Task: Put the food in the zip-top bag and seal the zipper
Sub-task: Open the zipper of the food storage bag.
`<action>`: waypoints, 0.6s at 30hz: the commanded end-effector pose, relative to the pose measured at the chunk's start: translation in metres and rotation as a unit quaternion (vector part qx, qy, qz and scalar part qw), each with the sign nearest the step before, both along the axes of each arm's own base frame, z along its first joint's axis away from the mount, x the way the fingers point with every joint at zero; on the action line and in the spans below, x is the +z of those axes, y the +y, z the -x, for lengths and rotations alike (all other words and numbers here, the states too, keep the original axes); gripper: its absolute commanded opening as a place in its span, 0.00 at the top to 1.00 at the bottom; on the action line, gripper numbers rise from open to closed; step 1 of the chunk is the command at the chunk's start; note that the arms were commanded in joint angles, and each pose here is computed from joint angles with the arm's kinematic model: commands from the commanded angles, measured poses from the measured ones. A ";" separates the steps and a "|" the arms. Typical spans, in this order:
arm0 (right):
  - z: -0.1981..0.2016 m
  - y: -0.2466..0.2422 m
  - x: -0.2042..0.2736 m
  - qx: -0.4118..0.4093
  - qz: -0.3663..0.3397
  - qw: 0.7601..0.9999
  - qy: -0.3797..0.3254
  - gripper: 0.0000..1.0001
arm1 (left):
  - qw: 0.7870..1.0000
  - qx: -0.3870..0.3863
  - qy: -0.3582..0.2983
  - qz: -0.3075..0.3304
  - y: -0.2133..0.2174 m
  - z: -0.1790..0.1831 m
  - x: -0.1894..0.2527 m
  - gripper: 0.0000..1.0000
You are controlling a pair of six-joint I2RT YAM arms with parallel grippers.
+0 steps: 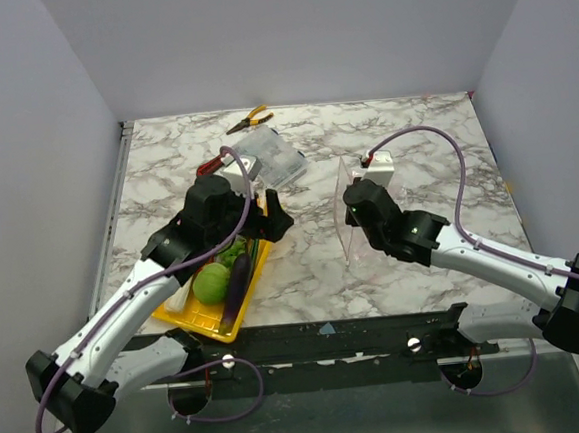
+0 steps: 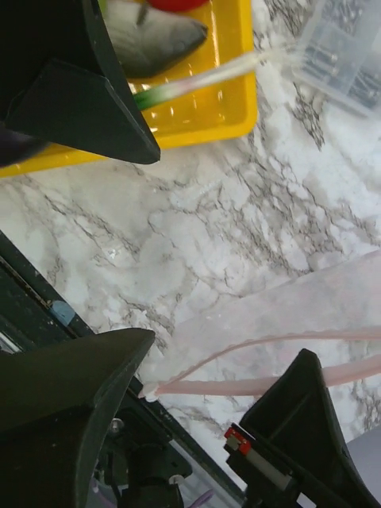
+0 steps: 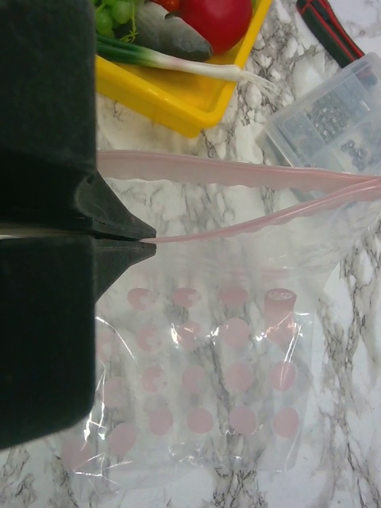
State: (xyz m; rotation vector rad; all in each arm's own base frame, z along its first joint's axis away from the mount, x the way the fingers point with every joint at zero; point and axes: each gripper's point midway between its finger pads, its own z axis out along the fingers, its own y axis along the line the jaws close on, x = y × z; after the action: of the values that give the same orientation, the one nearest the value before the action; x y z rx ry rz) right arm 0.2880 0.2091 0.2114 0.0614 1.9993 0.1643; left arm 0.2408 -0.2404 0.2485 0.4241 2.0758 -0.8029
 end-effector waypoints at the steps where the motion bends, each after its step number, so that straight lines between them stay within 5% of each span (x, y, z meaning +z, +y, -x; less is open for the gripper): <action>1: 0.002 0.006 -0.002 0.019 -0.005 1.000 -0.002 0.99 | 0.993 0.076 0.017 -0.092 0.053 0.011 -0.038 0.13; 11: 0.006 0.009 -0.002 0.033 -0.018 0.999 -0.003 0.99 | 0.970 0.155 0.037 -0.183 0.085 -0.015 -0.084 0.17; 18: 0.012 0.004 0.006 0.034 -0.029 0.999 -0.004 0.99 | 0.953 0.173 0.094 -0.229 0.074 -0.063 -0.111 0.43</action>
State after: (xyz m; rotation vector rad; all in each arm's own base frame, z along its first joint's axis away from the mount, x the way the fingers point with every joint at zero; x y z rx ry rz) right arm 0.2828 0.2149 0.2077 0.0251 2.0084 0.2198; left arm 0.2741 -0.1654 0.1411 0.2578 2.4034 -0.2200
